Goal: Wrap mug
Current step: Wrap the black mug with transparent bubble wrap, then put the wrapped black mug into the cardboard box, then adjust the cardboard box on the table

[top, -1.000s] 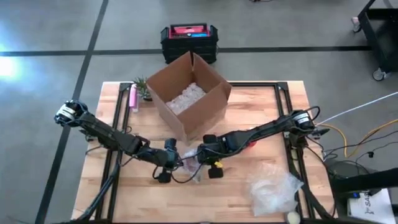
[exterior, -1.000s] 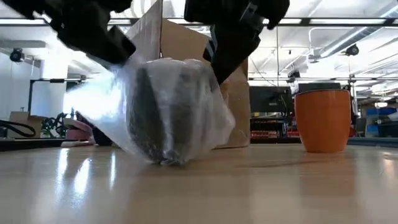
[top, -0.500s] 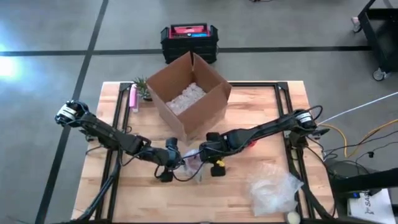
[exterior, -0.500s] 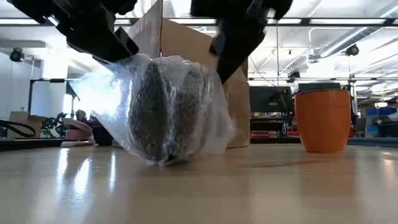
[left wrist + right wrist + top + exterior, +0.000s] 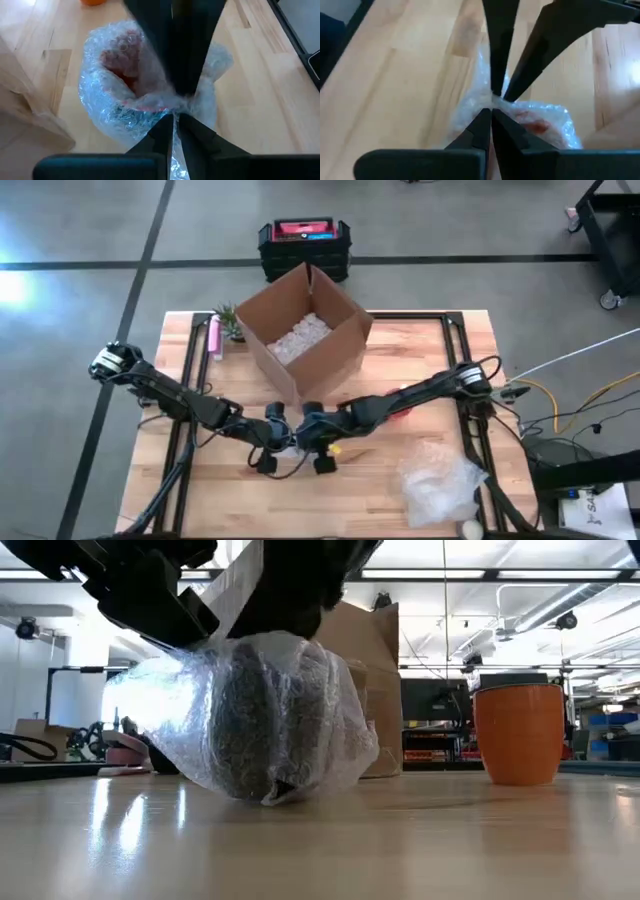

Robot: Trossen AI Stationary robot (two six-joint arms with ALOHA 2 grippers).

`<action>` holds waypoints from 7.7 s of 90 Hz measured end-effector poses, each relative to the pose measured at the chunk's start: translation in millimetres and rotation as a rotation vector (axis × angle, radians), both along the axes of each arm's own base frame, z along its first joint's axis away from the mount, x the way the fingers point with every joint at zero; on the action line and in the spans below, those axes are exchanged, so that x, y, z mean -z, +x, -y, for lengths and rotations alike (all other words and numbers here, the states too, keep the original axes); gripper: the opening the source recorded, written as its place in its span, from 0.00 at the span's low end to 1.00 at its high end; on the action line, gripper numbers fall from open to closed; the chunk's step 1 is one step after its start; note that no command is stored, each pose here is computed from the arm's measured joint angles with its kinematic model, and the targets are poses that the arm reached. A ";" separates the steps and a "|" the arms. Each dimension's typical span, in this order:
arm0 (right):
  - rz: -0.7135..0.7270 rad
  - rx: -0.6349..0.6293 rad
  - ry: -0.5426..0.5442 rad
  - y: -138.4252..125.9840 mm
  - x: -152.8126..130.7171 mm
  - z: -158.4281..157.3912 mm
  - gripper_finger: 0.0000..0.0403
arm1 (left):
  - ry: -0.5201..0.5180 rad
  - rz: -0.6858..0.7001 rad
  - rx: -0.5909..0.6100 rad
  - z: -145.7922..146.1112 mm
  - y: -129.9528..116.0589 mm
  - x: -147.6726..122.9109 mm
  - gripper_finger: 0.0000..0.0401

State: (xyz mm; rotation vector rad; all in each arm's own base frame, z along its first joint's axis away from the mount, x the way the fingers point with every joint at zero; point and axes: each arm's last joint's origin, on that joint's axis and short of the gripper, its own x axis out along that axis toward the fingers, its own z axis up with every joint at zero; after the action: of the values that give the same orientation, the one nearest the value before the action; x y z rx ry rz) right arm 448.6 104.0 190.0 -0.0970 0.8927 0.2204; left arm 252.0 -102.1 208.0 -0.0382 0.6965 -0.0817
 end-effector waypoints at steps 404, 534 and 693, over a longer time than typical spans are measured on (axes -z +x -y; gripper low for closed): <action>0.149 -0.338 -0.023 -59.0 -228.0 -10.3 0.04 | -0.201 0.035 0.028 -6.1 -55.1 -62.6 0.05; -0.198 0.500 0.126 16.0 -75.1 272.3 0.24 | -0.161 -0.053 -0.043 -3.7 -52.3 -44.7 0.05; -0.144 0.085 -0.035 -72.2 -207.6 50.6 0.50 | -0.015 0.097 -0.477 -90.5 -71.8 -84.7 0.05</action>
State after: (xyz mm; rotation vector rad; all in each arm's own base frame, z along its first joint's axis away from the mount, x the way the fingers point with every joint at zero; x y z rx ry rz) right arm 376.4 53.4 397.5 -0.0763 1.0420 0.1337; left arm 180.2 -11.6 292.7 -0.2120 0.5744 0.3670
